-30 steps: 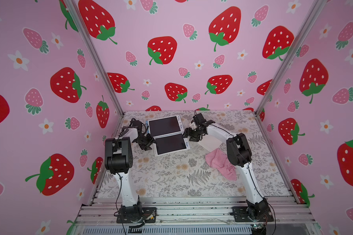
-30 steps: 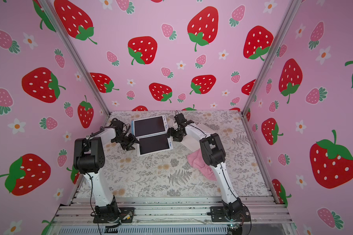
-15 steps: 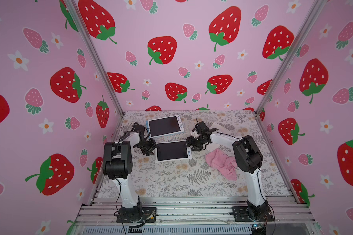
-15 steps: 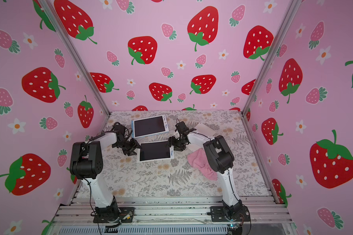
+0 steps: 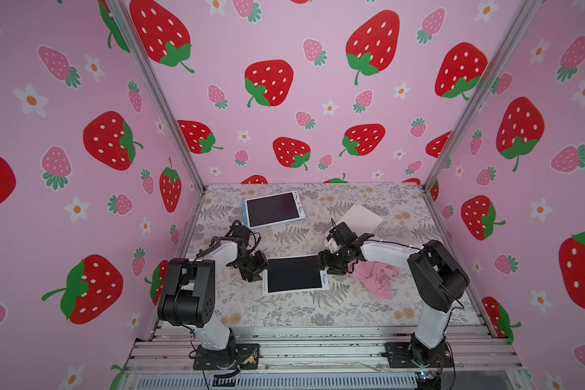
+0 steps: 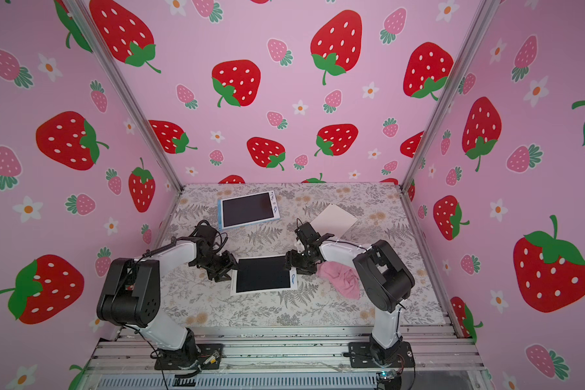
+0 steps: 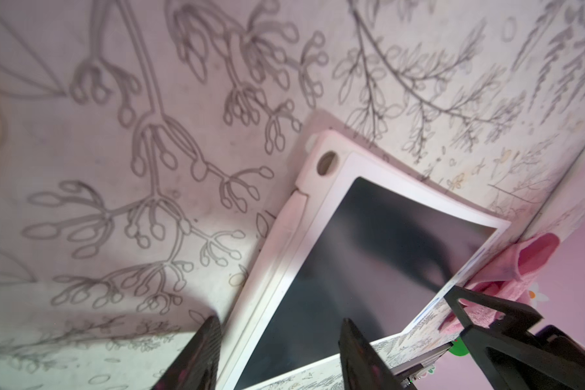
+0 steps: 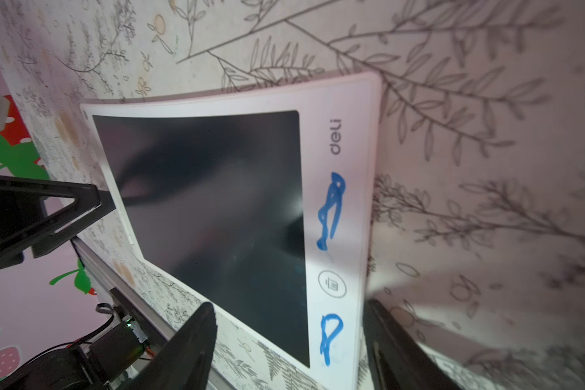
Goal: Wipe the drawing tablet
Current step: Move the drawing tablet to the center of the board, then pick up the cleaning item at the center of the board.
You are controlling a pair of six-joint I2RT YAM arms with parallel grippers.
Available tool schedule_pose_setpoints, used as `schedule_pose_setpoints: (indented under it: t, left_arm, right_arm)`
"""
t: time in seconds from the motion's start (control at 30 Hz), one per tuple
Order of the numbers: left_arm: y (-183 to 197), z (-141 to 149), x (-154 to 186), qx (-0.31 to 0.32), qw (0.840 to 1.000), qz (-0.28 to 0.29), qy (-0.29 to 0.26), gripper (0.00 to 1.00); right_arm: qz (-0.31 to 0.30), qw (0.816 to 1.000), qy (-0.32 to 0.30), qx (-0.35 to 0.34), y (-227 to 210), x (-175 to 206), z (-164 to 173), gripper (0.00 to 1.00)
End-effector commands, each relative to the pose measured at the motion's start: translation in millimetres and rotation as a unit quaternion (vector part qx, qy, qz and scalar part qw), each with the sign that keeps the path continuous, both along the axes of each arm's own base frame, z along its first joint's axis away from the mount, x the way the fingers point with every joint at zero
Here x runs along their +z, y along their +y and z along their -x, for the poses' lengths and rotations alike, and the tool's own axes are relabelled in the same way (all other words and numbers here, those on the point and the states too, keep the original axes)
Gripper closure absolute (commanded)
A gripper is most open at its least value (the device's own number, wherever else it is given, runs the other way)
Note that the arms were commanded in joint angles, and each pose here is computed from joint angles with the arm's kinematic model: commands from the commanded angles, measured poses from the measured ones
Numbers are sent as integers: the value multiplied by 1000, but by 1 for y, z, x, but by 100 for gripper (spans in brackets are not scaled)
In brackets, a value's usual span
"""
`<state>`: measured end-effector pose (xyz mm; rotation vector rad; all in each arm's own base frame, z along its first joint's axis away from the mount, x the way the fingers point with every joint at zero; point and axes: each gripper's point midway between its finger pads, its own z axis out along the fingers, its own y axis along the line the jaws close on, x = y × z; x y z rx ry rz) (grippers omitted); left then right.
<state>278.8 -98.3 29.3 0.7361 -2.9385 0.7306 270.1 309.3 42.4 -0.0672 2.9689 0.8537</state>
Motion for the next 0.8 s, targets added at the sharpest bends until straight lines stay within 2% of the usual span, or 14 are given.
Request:
schedule_pose_setpoints:
  t: [0.0, 0.1, 0.2, 0.27, 0.3, 0.33, 0.43, 0.53, 0.77]
  left_arm:
    - [8, 1, 13, 6, 1000, -28, -11, 43]
    - [16, -5, 33, 2, 998, -55, -36, 43]
    - [17, -8, 49, -1, 996, -67, -55, 43]
    - [15, -8, 54, -3, 996, -66, -62, 43]
    - [13, -7, 54, -4, 996, -64, -61, 43]
    - [10, -7, 54, -6, 996, -63, -62, 43]
    - [6, -4, 50, -11, 997, -58, -57, 43]
    - [6, -2, 46, -13, 997, -59, -49, 43]
    - [7, 2, 44, -14, 997, -58, -49, 43]
  right_arm:
    - [54, 995, -81, -6, -24, 35, -9, 31]
    - [138, 977, -153, -54, -69, 66, -14, 32]
    - [259, 928, -207, -170, -146, 85, -8, 29]
    - [296, 899, -239, -216, -181, 85, -1, 24]
    - [301, 890, -255, -229, -192, 82, 0, 18]
    - [297, 887, -265, -235, -198, 77, -1, 15]
    - [265, 890, -299, -218, -192, 67, -18, 13]
    - [273, 887, -319, -195, -186, 58, -35, 12]
    - [337, 893, -244, -172, -187, -2, -37, 11]
